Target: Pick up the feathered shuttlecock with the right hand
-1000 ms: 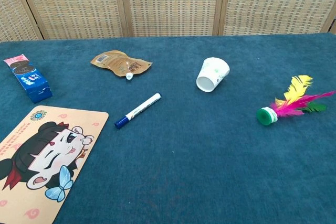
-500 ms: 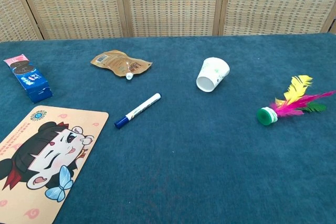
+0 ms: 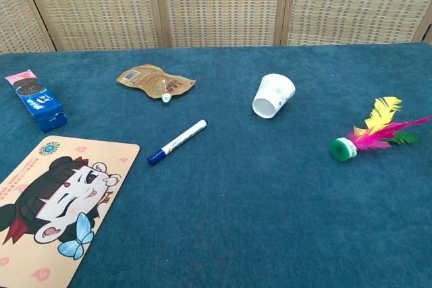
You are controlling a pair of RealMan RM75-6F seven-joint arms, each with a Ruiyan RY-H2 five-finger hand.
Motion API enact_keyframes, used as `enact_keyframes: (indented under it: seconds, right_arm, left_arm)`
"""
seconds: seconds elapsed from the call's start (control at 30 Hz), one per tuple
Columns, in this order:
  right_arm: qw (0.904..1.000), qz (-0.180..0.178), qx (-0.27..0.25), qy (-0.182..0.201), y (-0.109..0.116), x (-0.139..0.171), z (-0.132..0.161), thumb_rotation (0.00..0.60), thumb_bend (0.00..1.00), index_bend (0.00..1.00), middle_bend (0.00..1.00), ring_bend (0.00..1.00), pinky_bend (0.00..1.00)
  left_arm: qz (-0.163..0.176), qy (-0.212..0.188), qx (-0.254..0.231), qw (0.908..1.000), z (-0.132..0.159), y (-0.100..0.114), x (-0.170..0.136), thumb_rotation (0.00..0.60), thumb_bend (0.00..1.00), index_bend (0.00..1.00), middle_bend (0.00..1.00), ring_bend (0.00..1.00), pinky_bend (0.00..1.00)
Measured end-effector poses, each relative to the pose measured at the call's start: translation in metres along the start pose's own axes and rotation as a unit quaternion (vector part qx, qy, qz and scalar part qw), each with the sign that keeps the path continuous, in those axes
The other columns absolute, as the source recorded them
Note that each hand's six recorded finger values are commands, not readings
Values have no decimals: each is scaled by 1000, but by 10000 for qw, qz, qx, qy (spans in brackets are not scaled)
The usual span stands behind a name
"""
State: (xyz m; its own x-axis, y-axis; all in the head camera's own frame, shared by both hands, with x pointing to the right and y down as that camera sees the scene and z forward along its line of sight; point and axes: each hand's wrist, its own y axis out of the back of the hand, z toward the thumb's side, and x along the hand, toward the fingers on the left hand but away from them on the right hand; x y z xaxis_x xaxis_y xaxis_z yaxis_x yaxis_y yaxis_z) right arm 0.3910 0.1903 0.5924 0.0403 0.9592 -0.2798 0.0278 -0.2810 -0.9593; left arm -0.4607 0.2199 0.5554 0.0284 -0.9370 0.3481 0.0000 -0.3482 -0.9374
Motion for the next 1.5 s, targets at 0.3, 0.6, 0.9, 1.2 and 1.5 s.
enact_keyframes:
  seconds: [0.3,0.6,0.9,1.2,1.5]
  right_arm:
    - [9995,202,168,191,-20,-51,29,600,291,269,0,0,0]
    - [9972,712,179,-154,-58,-79,32,600,291,291,0,0,0]
    - [9939,1027,175,-356,-91,-86,26,600,291,334,0,0,0]
    - [9923,1127,87,-516,-104,-87,17,600,291,341,0,0,0]
    - [9910,1176,60,-635,-112,-90,6,600,291,367,0,0,0]
  left_arm:
    - [-20,7,-36,10000,-1,0,1,600,155,0,0,0,0]
    - [-49,25,-55,10000,-3,-2,2,600,155,0,0,0,0]
    - [-80,4,-46,10000,-1,-4,3,600,155,0,0,0,0]
    - [-92,-20,-36,9999,0,-5,3,600,155,0,0,0,0]
    - [-108,-22,-25,9999,1,-6,3,600,155,0,0,0,0]
